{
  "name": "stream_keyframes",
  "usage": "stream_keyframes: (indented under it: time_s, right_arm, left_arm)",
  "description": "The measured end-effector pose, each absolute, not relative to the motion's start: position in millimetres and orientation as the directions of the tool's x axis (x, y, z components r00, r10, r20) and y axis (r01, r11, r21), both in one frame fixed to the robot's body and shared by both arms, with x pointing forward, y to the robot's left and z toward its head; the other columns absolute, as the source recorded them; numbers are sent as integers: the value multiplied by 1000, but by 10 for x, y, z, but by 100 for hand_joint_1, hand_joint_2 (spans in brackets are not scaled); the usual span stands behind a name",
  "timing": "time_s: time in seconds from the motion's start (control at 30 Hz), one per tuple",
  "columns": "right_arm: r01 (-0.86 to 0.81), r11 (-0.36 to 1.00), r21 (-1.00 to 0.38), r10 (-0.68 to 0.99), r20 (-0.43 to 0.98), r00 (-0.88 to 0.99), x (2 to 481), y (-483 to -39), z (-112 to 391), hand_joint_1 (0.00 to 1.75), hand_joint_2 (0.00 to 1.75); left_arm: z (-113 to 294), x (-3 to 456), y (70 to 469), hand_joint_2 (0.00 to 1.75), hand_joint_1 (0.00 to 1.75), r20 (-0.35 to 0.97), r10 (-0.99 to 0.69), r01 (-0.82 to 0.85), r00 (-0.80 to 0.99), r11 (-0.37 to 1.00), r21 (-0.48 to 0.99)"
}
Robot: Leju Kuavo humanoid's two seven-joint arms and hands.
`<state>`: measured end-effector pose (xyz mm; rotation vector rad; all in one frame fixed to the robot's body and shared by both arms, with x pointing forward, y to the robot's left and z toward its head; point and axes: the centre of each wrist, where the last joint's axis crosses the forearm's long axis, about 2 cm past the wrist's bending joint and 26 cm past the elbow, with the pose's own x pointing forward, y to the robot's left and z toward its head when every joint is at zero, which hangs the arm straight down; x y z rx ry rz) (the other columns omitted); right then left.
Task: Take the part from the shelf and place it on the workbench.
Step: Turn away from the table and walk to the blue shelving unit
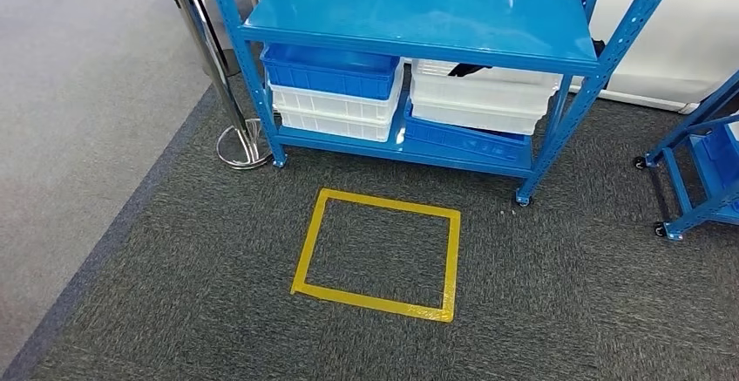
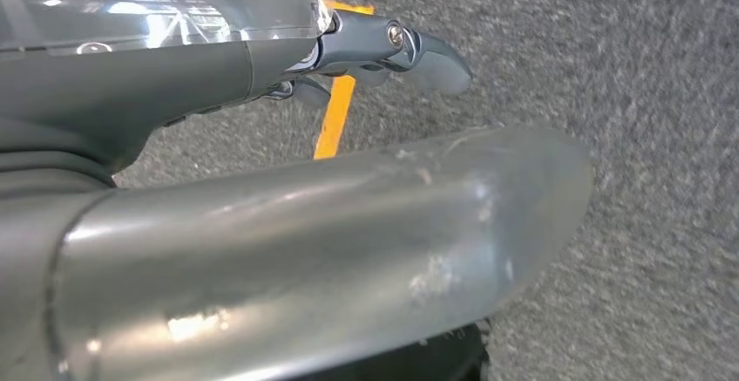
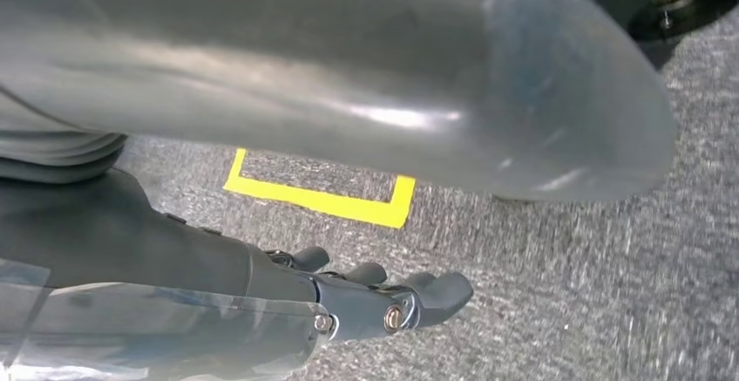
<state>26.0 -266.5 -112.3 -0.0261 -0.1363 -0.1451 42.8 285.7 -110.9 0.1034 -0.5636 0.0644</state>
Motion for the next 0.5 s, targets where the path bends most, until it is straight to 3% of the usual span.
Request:
stream_keyframes:
  time_s: [0.13,0.27,0.5]
  right_arm:
    - [147,989,-16,-144,136,980,253,-2664,-1124,0,0]
    - [149,989,-10,-146,134,980,243,-2662,-1124,0,175]
    - [147,989,6,-147,143,979,231,-2655,-1125,0,175]
  left_arm:
    - [-1109,427,2842,0,0,536,35,-90,844,993,78]
    - [-1111,405,2835,0,0,532,37,-92,846,993,77]
    - [-1112,397,2831,0,0,530,39,-93,847,993,75]
